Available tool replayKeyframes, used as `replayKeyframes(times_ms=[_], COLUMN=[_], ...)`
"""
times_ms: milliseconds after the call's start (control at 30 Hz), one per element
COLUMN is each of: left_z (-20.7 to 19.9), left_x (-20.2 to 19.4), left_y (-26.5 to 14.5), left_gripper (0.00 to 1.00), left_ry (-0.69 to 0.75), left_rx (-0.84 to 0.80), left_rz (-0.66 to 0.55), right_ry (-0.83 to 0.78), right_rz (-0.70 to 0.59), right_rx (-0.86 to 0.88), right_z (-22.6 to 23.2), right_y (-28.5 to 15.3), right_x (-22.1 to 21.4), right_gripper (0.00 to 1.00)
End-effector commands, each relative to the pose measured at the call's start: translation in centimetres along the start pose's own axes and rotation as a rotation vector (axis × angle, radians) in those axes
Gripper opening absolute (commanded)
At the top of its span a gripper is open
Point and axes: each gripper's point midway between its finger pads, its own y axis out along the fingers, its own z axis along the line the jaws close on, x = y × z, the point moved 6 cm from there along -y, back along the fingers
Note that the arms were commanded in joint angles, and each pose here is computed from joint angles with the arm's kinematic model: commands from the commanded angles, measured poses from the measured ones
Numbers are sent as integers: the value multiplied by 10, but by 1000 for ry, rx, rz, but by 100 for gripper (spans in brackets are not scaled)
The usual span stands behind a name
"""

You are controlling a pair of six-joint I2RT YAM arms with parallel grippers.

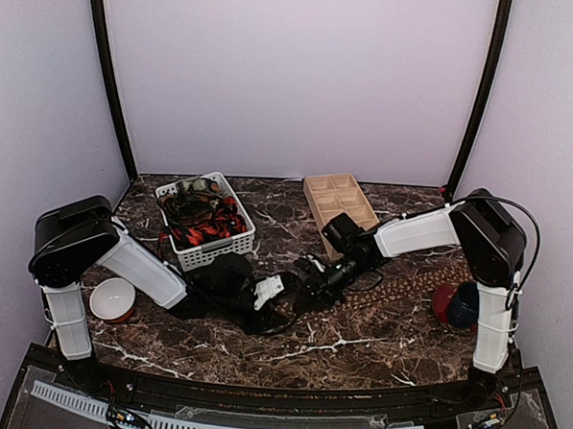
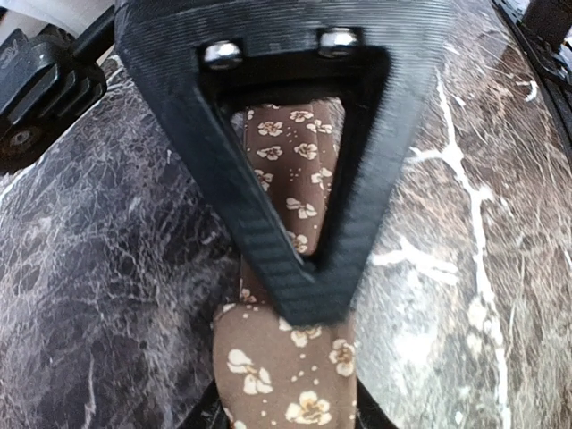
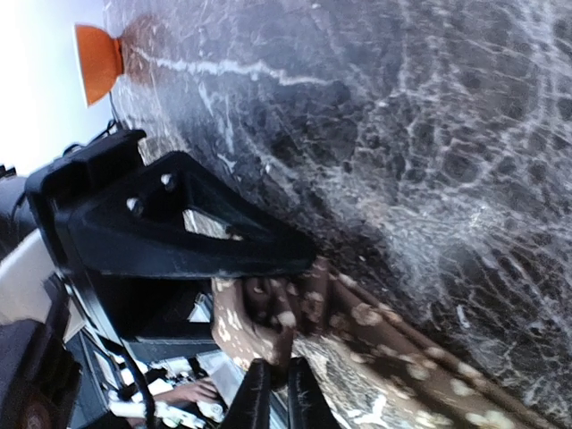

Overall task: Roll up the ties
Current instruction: Adjust the tie at the center of the board.

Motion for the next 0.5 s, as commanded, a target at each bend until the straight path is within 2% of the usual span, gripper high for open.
replayKeyframes(times_ms=[0,33,267,367,467], left_z=[-13,-13,-13,-13,-12], left_x=[-29,-30,-29,-29,-29], left_y=[-10,-11,-13,-9,-9], left_gripper=[34,34,37,37,37], left_ry=[12,23,75,69,58], left_rx=[-58,-52,-62,-65,-60], left_rz=[96,97,99,116,113], right_ry=[-15,-19,-37,-63,-75], right_rz=[-11,-7,12,-8,-13], right_rx=[-27,-29,-8,43,76], right_z=[-3,-3,-1,12,21], right_y=[-1,-1,4,-1,-6], right_x=[5,5,7,6,4], right_gripper=[3,0,1,24,35])
